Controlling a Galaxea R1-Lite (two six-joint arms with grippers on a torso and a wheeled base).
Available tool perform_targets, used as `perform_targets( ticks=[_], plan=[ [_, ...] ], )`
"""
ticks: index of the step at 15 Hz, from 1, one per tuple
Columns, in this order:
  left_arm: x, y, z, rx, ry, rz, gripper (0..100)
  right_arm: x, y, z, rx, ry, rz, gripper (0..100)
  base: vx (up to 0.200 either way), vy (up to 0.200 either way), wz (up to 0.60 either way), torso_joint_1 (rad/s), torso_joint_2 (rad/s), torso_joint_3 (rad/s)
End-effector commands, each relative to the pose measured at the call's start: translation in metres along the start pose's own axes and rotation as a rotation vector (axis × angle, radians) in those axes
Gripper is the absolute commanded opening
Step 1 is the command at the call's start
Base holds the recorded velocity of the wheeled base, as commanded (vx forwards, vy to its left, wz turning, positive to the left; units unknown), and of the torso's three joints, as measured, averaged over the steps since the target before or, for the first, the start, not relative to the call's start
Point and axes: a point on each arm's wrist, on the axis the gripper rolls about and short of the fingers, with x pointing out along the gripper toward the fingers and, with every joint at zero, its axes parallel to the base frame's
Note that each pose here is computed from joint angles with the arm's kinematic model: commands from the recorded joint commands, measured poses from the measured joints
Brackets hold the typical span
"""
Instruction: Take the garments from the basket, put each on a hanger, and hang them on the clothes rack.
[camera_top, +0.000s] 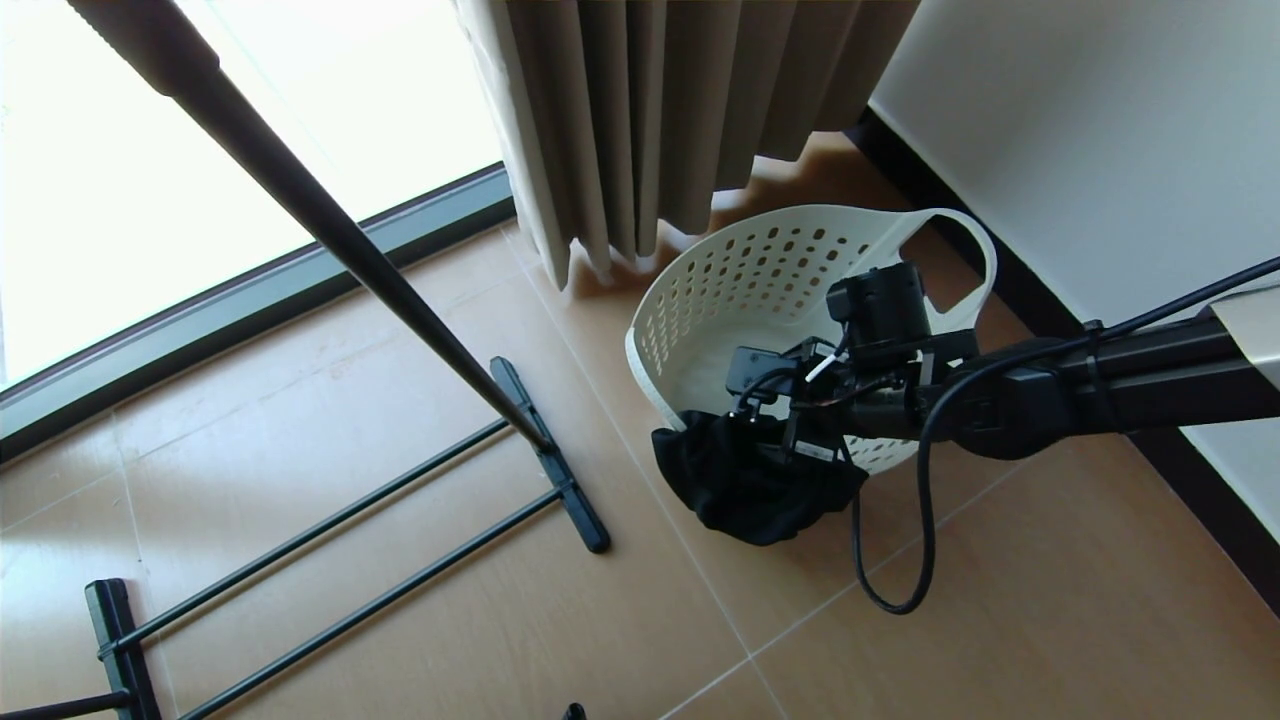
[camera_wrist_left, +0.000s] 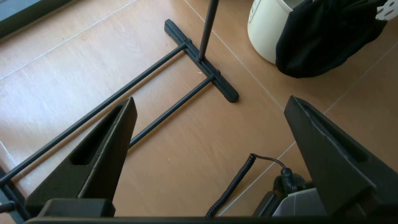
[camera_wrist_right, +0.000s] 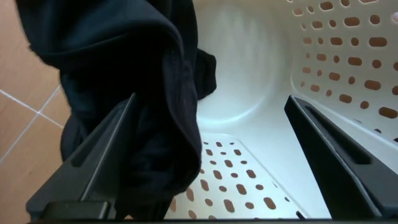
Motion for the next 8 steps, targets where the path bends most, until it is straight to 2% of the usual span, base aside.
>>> perform_targets(
  ticks=[1, 5, 6, 8],
  plan=[
    [0.0, 0.0, 0.0, 0.0, 0.0, 0.001, 100, 0.0098, 0.0005, -0.0023, 0.002, 0.009, 0.003, 100, 0.0, 0.0, 0.0, 0.0, 0.0, 0.0],
    [0.0, 0.0, 0.0, -0.002, 0.0, 0.001, 100, 0.0135, -0.0009, -0.0023, 0.038, 0.007, -0.001, 100, 0.0, 0.0, 0.0, 0.0, 0.0, 0.0],
    [0.0, 0.0, 0.0, -0.002, 0.0, 0.002, 100, 0.0123, -0.0022, -0.0015, 0.049, 0.001, -0.006, 0, 0.0, 0.0, 0.0, 0.0, 0.0, 0.0],
    [0.0, 0.0, 0.0, -0.003, 0.0, 0.002, 100, 0.0109, -0.0041, -0.0003, 0.097, -0.005, -0.013, 0, 0.0, 0.0, 0.0, 0.0, 0.0, 0.0]
  ],
)
